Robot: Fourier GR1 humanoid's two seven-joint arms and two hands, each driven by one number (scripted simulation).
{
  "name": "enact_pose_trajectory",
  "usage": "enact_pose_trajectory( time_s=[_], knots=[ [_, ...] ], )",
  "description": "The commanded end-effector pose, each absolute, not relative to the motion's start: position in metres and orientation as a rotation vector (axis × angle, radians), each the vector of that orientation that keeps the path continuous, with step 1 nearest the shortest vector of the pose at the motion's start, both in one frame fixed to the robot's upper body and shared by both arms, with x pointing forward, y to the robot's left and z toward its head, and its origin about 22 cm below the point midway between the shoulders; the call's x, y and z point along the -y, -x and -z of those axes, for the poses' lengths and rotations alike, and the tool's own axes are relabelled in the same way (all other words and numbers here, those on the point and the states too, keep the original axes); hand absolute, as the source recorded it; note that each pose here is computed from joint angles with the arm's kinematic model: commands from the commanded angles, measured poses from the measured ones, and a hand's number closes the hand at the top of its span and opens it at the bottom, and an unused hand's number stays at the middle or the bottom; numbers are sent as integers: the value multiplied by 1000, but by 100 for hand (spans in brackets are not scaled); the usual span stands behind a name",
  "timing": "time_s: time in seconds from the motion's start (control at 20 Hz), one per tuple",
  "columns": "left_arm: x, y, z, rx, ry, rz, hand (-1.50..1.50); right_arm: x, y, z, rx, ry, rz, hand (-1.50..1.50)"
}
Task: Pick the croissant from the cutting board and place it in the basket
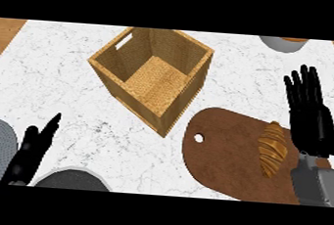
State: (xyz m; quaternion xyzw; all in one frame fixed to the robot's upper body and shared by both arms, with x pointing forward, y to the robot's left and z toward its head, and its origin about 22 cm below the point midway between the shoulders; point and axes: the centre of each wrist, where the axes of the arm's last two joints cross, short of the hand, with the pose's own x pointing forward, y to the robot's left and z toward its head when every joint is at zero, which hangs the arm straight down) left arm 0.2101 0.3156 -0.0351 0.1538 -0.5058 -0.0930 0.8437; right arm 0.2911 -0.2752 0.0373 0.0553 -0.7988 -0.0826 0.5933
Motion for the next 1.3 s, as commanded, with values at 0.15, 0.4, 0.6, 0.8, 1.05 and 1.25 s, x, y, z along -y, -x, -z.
enact_pose_trajectory(
  time_s=[0.15,0.4,0.6,0.8,1.05,1.25],
  knots=[
    [-316,-209,-25,1356,-312,269,0,317,-285,-36,1767,5,32,150],
    [-291,-226,-55,1597,-171,351,0,275,-296,-59,1930,-134,-293,150],
    [-275,-240,-60,1671,-94,356,0,233,-276,-30,1940,181,-342,-150],
    [-280,-254,-67,1681,-80,344,0,230,-275,-39,1837,507,-364,-150],
    [-274,-257,-61,1683,-83,339,0,265,-280,-93,1715,904,-447,-150],
    [-270,-259,-64,1678,-94,341,0,283,-276,-131,1455,1077,-686,-150]
  ],
)
